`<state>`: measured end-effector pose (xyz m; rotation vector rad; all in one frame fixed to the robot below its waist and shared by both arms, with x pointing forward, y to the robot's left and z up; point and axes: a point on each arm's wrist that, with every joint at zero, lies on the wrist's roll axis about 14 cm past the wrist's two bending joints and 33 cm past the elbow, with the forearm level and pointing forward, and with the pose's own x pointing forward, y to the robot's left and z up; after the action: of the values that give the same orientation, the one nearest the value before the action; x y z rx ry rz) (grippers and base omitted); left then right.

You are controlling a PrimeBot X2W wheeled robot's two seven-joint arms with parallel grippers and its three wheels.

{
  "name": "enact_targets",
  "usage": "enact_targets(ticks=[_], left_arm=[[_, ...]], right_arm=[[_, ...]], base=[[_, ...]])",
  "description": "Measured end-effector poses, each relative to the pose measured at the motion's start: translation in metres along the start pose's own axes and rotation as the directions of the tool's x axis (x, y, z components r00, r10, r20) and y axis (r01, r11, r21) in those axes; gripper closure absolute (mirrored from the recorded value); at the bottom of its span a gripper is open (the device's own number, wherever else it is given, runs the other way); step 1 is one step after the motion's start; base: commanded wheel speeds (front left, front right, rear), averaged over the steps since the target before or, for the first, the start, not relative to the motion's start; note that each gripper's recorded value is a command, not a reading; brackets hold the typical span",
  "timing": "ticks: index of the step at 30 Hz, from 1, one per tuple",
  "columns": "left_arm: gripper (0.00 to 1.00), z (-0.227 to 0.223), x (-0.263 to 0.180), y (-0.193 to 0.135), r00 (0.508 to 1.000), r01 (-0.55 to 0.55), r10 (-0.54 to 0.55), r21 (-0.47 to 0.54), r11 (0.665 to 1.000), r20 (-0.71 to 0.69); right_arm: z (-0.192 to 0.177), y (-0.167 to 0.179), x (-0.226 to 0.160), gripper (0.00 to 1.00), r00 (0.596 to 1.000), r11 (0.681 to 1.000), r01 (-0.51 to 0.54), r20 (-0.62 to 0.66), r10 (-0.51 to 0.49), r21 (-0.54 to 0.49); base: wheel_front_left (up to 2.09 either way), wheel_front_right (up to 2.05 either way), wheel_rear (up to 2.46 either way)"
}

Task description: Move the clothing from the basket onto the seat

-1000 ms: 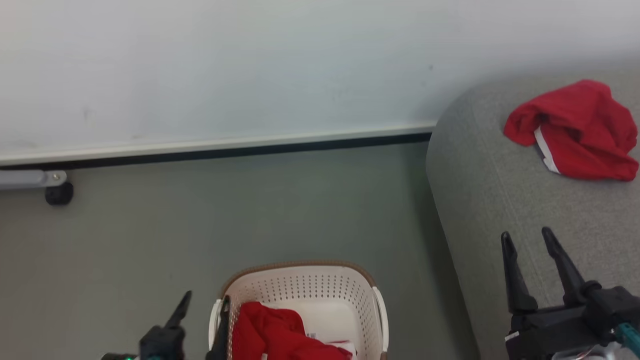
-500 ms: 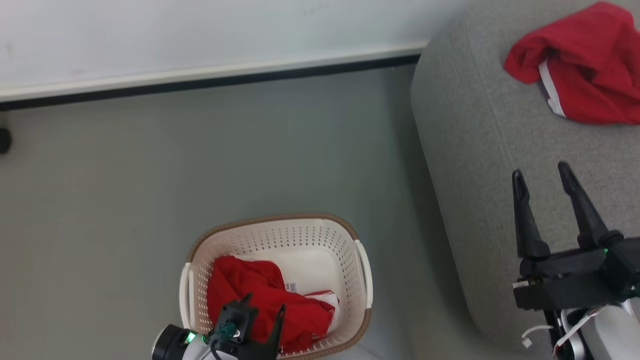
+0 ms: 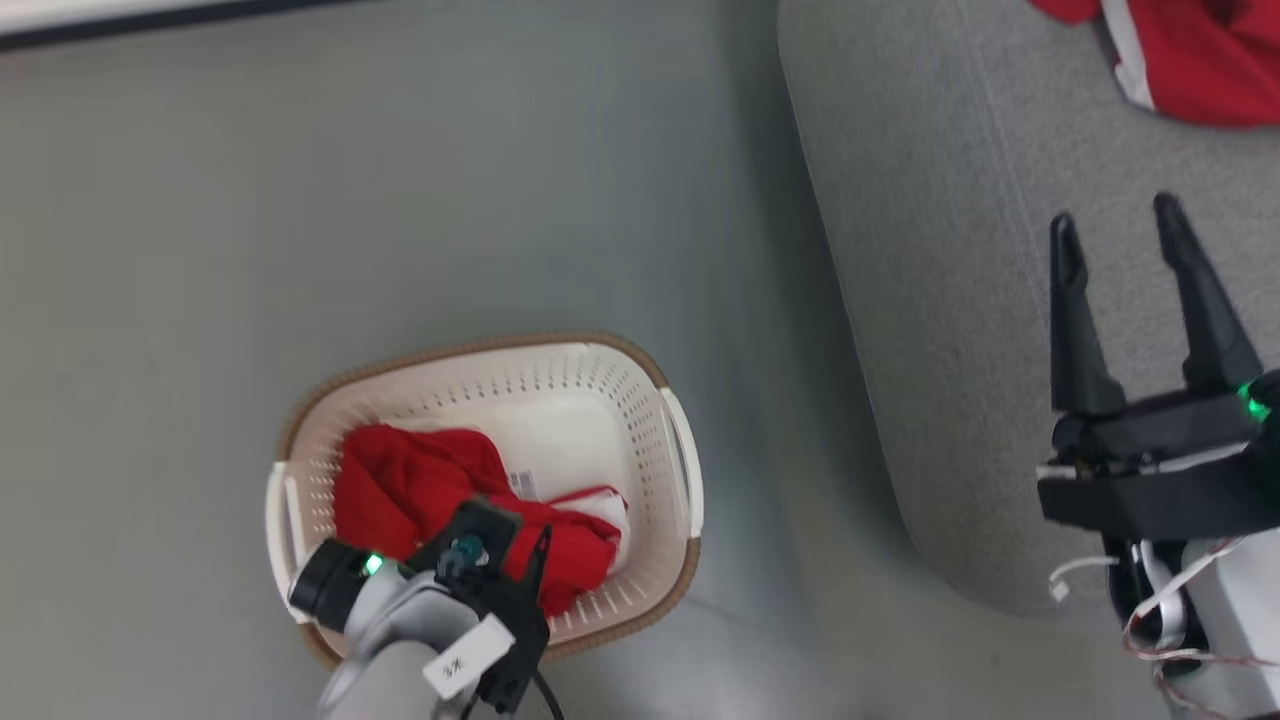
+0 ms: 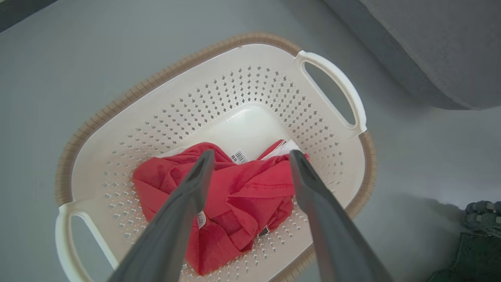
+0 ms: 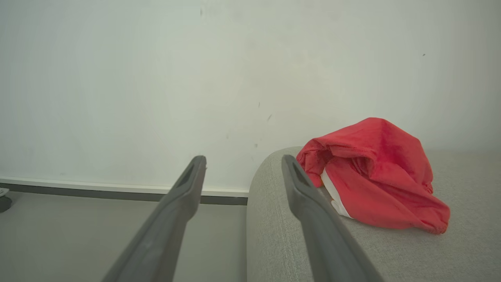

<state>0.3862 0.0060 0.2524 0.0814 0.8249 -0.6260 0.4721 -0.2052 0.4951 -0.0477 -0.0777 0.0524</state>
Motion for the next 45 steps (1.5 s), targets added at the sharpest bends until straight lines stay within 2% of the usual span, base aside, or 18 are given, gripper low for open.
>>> enact_targets(ticks=[6, 20, 28, 33, 38, 39, 41, 45], left_arm=[[0.00, -0.018, 0.028, 0.005, 0.994, 0.062, -0.056, 0.060, 0.996, -0.091], [0.00, -0.052, 0.085, 0.026, 0.966, 0.119, -0.094, 0.090, 0.989, -0.239], [0.00, -0.085, 0.114, 0.036, 0.932, 0.157, -0.110, 0.112, 0.981, -0.346], [0.00, -0.118, 0.121, 0.035, 0.894, 0.187, -0.120, 0.116, 0.975, -0.433], [0.00, -0.133, 0.126, 0.034, 0.873, 0.215, -0.130, 0.132, 0.968, -0.470], [0.16, -0.133, 0.128, 0.035, 0.872, 0.218, -0.128, 0.140, 0.966, -0.473], [1.00, -0.136, 0.129, 0.037, 0.866, 0.223, -0.120, 0.159, 0.962, -0.486], [1.00, -0.135, 0.128, 0.035, 0.866, 0.222, -0.122, 0.155, 0.963, -0.484]], right_arm=[[-0.017, -0.009, 0.017, 0.00, 1.000, 1.000, 0.017, -0.017, -0.017, -0.016], [-0.067, -0.014, 0.048, 0.00, 0.997, 0.999, 0.015, -0.069, -0.017, -0.032], [-0.103, -0.013, 0.064, 0.00, 0.995, 1.000, 0.005, -0.095, -0.008, -0.031], [-0.134, -0.011, 0.063, 0.00, 0.988, 1.000, 0.004, -0.156, -0.008, -0.023], [-0.148, -0.010, 0.064, 0.00, 0.985, 0.999, -0.009, -0.172, 0.003, -0.031], [-0.149, -0.010, 0.064, 0.00, 0.985, 0.999, -0.010, -0.173, 0.004, -0.033], [-0.150, -0.010, 0.066, 0.00, 0.985, 0.999, -0.011, -0.172, 0.005, -0.034], [-0.154, -0.010, 0.065, 0.00, 0.983, 0.999, -0.017, -0.181, 0.009, -0.041]], base=[[0.00, 0.00, 0.00], [0.00, 0.00, 0.00], [0.00, 0.00, 0.00], [0.00, 0.00, 0.00], [0.00, 0.00, 0.00], [0.00, 0.00, 0.00], [0.00, 0.00, 0.00], [0.00, 0.00, 0.00]])
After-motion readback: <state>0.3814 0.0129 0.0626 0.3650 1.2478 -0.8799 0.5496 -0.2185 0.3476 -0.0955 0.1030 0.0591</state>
